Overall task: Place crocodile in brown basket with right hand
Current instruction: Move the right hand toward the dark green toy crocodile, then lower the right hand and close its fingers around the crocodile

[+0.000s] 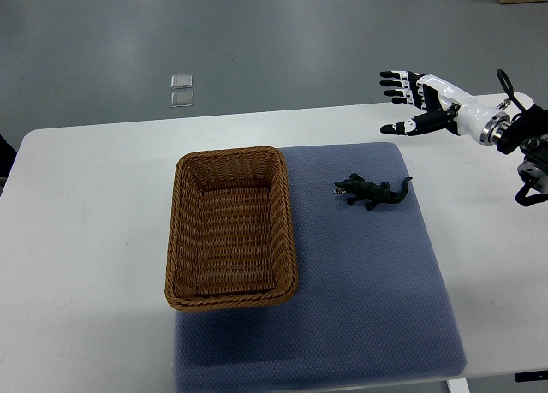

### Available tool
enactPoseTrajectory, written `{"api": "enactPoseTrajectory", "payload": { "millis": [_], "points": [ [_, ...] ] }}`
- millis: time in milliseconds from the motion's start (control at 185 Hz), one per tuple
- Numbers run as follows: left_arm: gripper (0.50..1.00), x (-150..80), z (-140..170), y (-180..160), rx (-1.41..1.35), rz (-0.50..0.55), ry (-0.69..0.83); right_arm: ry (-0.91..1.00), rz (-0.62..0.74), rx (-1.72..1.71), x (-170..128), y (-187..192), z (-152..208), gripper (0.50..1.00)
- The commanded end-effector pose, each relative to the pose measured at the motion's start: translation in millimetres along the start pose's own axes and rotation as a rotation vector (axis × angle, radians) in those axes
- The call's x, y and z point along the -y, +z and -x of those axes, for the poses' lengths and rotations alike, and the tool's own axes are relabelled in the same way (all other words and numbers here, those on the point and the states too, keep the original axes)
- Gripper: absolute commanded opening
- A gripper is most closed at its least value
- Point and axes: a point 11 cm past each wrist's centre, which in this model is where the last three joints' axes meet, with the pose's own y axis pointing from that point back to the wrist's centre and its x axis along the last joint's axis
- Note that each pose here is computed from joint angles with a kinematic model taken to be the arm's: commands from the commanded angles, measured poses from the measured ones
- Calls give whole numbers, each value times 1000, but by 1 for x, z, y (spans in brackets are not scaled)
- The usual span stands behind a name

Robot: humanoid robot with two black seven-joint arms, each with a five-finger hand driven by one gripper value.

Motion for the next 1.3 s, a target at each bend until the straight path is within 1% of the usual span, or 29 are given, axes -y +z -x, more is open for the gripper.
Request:
{"api": "enactPoseTrajectory", "payload": {
  "millis": [0, 81, 626, 858, 1101, 1296],
  "points": [
    [1000, 0, 0, 0, 0, 0, 0, -49, 1, -84, 4, -6, 6, 928],
    [1000, 0, 0, 0, 0, 0, 0, -96, 3, -146, 5, -8, 14, 928],
    [1000, 0, 0, 0, -1, 1, 0, -291, 19, -554, 12, -30, 32, 926],
    [1000, 0, 0, 0, 0, 0, 0, -342, 43, -688, 13, -29, 33, 926],
    [1000, 0, 0, 0, 0, 0, 0, -449, 106, -816, 12, -14, 46, 924],
    [1000, 0, 0, 0, -1, 0, 0, -483, 131, -878, 11, -9, 48, 924]
  ]
}}
